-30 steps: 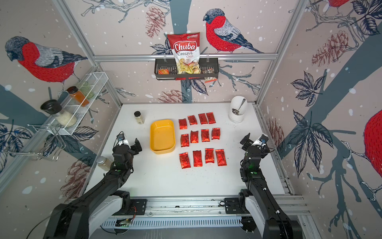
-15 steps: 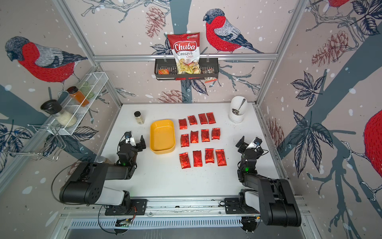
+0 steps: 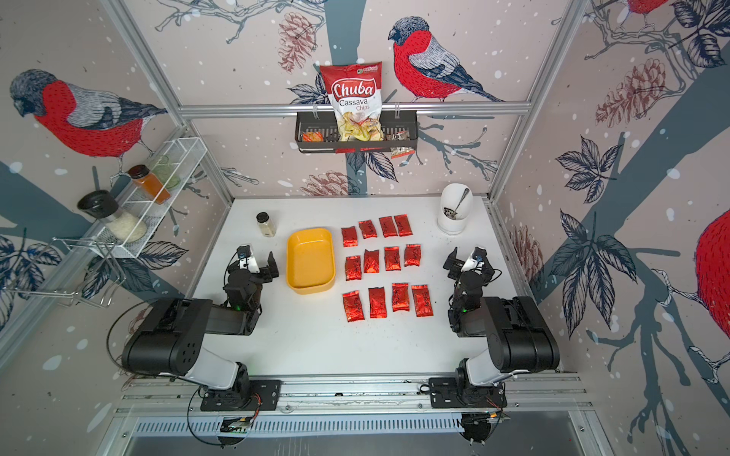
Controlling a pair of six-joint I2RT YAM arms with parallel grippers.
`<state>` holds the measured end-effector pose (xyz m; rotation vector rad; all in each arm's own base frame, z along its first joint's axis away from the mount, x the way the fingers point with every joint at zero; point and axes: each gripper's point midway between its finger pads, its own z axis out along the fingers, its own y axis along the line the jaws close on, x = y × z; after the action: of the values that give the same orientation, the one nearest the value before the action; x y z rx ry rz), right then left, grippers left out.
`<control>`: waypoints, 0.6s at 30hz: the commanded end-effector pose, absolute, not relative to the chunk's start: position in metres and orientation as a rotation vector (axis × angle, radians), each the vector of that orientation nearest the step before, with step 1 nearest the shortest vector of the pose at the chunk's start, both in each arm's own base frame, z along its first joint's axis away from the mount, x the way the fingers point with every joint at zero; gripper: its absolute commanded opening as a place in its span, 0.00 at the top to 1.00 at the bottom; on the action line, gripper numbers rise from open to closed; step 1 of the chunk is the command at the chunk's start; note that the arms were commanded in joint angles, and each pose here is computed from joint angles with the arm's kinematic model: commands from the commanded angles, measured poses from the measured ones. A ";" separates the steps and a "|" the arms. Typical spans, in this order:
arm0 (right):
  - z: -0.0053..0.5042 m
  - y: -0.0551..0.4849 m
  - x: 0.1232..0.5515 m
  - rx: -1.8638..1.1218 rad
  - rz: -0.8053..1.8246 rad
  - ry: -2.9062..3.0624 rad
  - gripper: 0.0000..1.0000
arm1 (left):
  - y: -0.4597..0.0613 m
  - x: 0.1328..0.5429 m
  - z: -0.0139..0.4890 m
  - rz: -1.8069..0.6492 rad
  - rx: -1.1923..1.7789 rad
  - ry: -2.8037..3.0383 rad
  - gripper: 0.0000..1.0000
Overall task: Take the tea bags out of the storage box
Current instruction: Reset both arms
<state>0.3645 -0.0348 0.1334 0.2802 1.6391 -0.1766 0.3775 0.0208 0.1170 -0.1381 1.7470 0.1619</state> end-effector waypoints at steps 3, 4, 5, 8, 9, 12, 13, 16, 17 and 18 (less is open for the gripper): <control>0.129 -0.036 0.364 0.291 -0.173 1.659 0.00 | 0.020 0.380 0.123 0.146 -0.142 1.725 0.04; 0.129 -0.036 0.364 0.291 -0.174 1.658 0.00 | 0.021 0.380 0.123 0.146 -0.143 1.724 0.04; 0.130 -0.036 0.364 0.291 -0.175 1.656 0.00 | 0.021 0.379 0.123 0.146 -0.143 1.723 0.04; 0.130 -0.036 0.363 0.289 -0.178 1.655 0.00 | 0.020 0.379 0.123 0.145 -0.142 1.724 0.04; 0.130 -0.036 0.363 0.290 -0.178 1.654 0.00 | 0.021 0.379 0.123 0.146 -0.143 1.724 0.04; 0.129 -0.035 0.363 0.288 -0.179 1.658 0.00 | 0.020 0.379 0.123 0.146 -0.142 1.724 0.04; 0.130 -0.035 0.364 0.286 -0.176 1.656 0.00 | 0.021 0.379 0.123 0.147 -0.143 1.724 0.04; 0.127 -0.035 0.367 0.280 -0.166 1.666 0.00 | 0.020 0.380 0.123 0.145 -0.142 1.724 0.04; 0.128 -0.035 0.367 0.281 -0.163 1.665 0.00 | 0.020 0.380 0.123 0.145 -0.142 1.724 0.04; 0.129 -0.035 0.366 0.281 -0.165 1.660 0.00 | 0.021 0.380 0.123 0.146 -0.143 1.723 0.04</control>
<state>0.3644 -0.0365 0.1231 0.2765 1.6820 -0.1843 0.3777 0.0217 0.1159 -0.1457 1.7508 0.1575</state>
